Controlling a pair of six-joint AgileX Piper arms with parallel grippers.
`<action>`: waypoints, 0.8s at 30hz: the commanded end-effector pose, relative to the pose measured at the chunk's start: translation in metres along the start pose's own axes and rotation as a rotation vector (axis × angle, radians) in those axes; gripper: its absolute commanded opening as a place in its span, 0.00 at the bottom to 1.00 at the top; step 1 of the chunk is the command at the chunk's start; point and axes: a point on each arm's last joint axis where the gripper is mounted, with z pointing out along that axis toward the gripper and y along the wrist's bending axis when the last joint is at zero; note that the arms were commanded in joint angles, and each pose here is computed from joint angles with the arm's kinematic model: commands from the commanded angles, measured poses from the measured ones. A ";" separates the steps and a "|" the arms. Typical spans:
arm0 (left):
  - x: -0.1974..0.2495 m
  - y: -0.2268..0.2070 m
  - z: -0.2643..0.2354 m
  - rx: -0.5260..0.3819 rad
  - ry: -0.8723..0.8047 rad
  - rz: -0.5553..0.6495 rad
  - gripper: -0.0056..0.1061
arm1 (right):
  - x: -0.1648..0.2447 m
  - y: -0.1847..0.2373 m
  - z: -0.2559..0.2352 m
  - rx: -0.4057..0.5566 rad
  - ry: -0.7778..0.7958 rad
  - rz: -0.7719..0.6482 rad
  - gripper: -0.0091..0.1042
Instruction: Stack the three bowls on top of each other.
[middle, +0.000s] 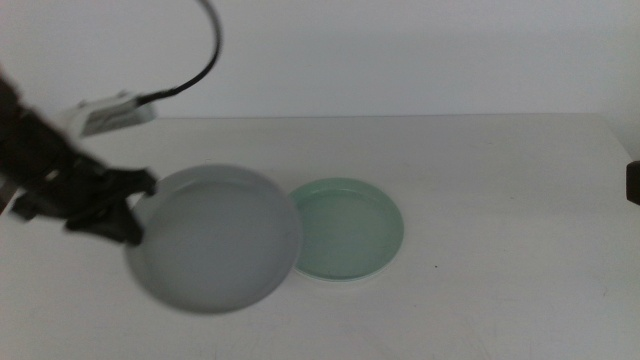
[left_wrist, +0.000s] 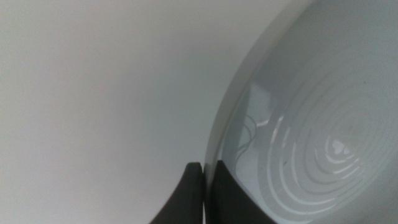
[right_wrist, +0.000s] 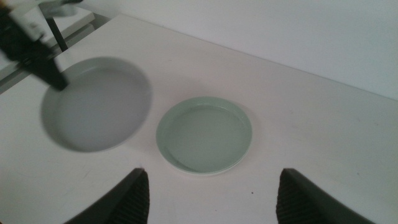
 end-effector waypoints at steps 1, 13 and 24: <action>-0.022 -0.027 -0.013 0.024 -0.060 0.030 0.05 | -0.011 -0.001 -0.004 0.017 -0.089 -0.001 0.54; -0.102 -0.103 0.053 0.078 -0.005 0.180 0.05 | -0.011 -0.001 -0.004 0.017 -0.089 -0.001 0.54; -0.119 -0.111 0.099 0.085 0.039 0.213 0.10 | -0.011 -0.001 -0.004 0.017 -0.089 -0.001 0.54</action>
